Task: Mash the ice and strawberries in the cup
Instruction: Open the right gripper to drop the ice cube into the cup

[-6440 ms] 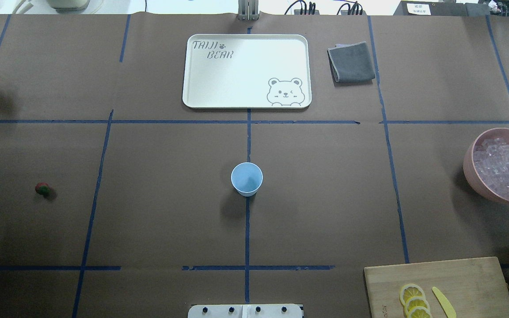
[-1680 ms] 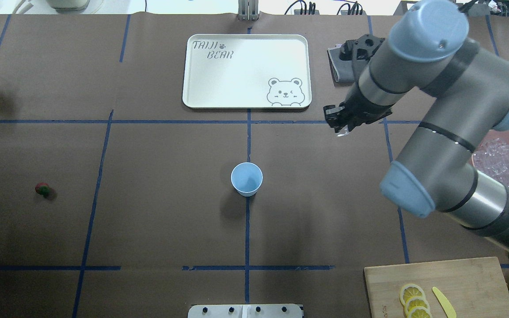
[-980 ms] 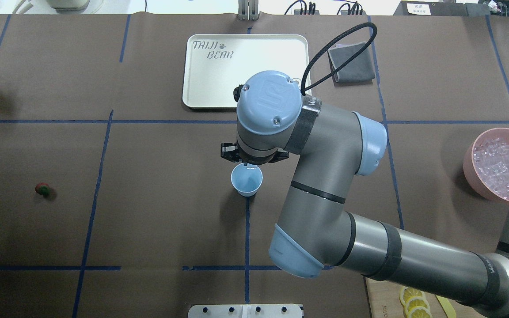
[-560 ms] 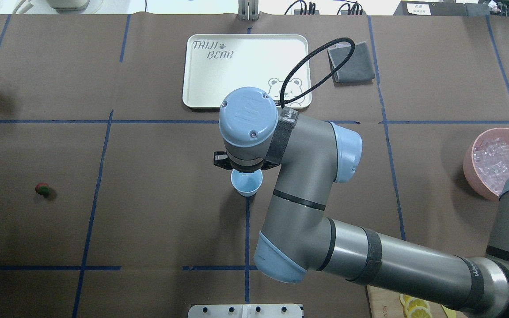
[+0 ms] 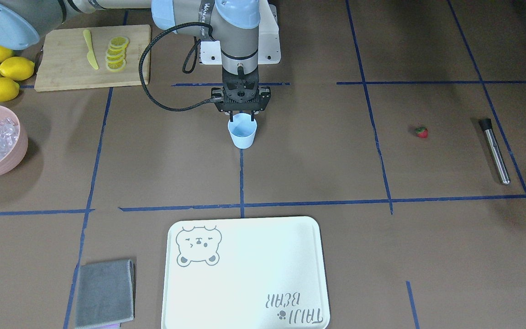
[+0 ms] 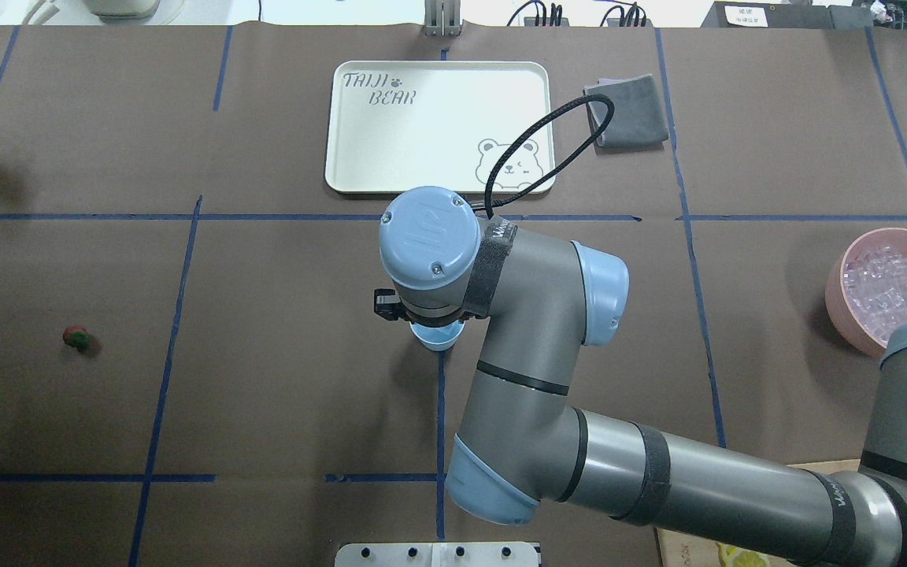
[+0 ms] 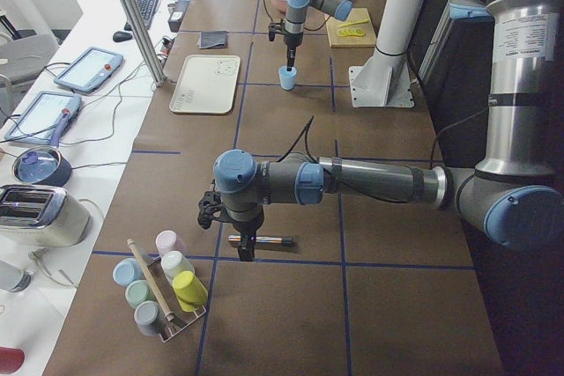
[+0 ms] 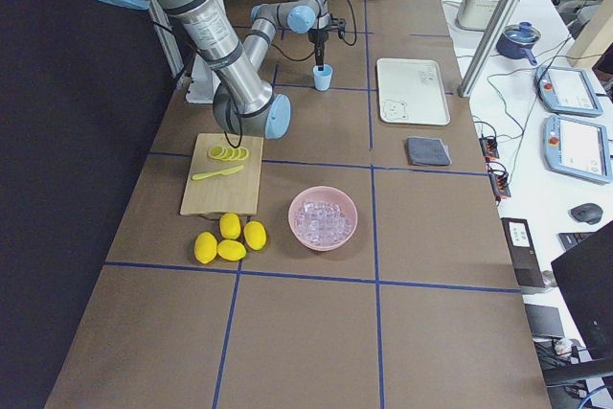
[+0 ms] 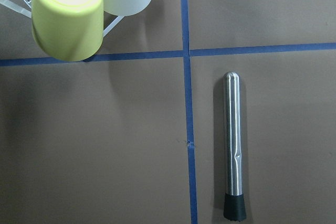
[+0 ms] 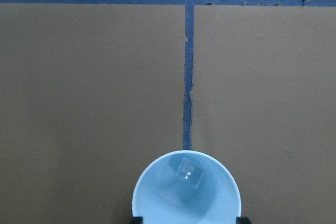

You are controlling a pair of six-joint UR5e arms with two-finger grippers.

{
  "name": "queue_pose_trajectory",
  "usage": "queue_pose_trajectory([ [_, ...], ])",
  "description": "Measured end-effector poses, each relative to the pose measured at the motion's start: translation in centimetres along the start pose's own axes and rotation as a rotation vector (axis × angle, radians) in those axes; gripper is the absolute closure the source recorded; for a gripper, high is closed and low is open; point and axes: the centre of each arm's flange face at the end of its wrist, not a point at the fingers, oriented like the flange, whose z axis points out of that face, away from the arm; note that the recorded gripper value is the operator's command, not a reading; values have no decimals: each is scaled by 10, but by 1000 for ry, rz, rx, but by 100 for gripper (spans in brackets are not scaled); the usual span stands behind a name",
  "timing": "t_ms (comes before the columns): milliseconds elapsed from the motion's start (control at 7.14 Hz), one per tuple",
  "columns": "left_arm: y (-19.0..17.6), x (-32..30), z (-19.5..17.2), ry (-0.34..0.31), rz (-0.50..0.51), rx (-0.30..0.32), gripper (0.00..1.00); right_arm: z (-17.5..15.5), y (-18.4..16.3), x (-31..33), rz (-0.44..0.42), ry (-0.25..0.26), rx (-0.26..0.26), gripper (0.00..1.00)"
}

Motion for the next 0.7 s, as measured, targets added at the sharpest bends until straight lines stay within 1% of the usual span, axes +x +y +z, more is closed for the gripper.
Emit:
queue_pose_trajectory([
  [140, 0, 0, 0, 0, 0, 0, 0, -3, -5, 2, 0, -1, 6, 1],
  [280, 0, 0, 0, 0, 0, 0, 0, -6, -18, 12, 7, 2, 15, 1],
  [420, 0, 0, 0, 0, 0, 0, 0, -7, -37, 34, 3, 12, 16, 1],
  [560, 0, 0, 0, 0, 0, 0, 0, -7, -53, 71, -28, 21, 9, 1],
  [700, 0, 0, 0, 0, 0, 0, 0, -11, -64, 122, -79, 29, 3, 1],
])
